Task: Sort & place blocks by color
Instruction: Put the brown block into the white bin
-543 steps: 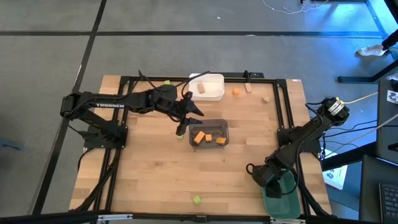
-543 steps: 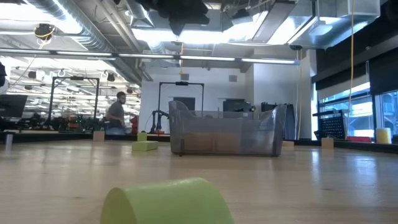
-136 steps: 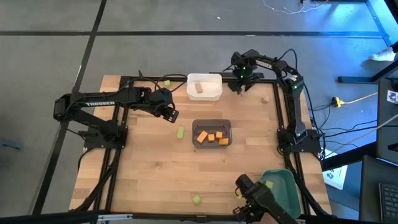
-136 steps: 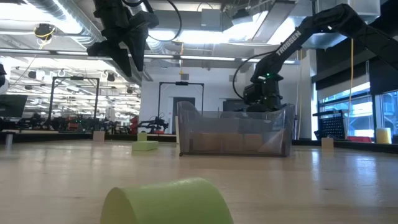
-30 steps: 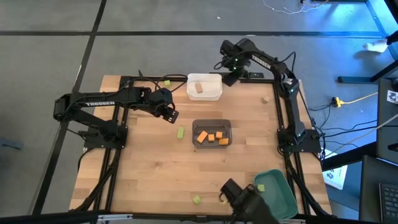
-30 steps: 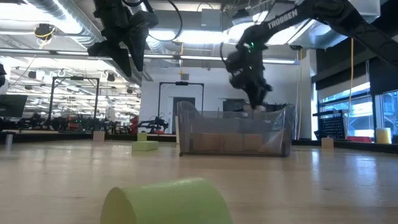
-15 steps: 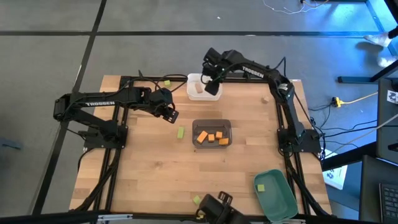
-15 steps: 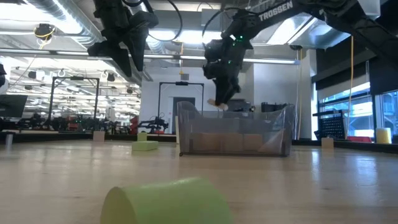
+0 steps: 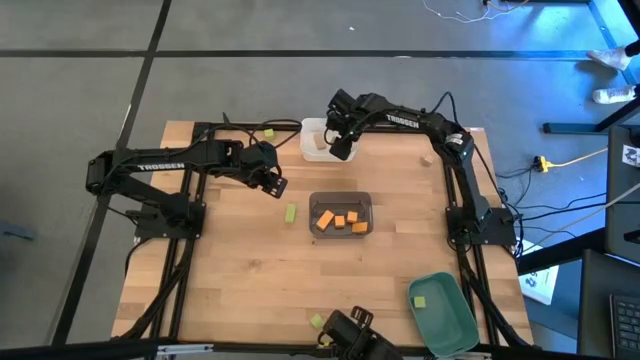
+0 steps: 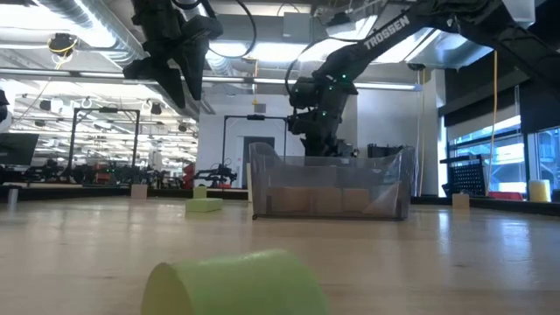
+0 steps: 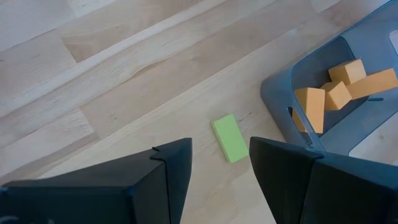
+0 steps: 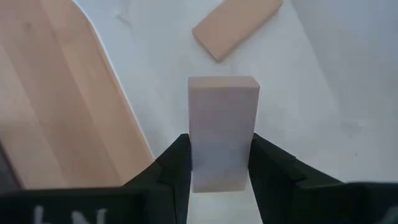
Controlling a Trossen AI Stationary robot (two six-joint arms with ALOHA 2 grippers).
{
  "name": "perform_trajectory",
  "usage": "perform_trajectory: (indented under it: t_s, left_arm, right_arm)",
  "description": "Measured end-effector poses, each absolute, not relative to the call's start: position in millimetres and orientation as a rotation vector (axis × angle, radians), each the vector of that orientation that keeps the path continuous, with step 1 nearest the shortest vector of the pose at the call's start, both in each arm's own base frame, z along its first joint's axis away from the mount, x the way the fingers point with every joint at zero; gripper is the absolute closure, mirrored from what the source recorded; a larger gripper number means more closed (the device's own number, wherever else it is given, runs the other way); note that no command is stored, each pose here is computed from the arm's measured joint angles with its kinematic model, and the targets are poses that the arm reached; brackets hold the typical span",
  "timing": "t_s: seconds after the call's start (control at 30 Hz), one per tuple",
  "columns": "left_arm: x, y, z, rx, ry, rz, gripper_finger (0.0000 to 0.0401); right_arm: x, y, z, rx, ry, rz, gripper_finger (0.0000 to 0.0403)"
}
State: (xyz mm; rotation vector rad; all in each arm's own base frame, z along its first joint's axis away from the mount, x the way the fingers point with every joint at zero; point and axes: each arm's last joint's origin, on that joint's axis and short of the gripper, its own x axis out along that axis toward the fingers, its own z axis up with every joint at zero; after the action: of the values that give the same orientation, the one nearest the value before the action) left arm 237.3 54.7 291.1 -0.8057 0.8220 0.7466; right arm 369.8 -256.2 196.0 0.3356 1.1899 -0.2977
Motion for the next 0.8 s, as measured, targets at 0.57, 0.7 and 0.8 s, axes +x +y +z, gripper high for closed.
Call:
perform_trajectory:
  t_s: [0.57, 0.7, 0.8]
  left_arm:
    - [237, 55, 291, -0.813, 0.824, 0.742, 0.0248]
    - [237, 54, 291, -0.813, 0.824, 0.742, 0.0248]
    - [237, 54, 291, -0.812, 0.824, 0.741, 0.0248]
  right_arm:
    - [367, -255, 196, 0.354, 1.214, -0.301, 0.0231]
    - [347, -256, 218, 0.433, 1.284, -0.37, 0.023]
    - [326, -254, 242, 0.498, 1.307, -0.419, 0.0229]
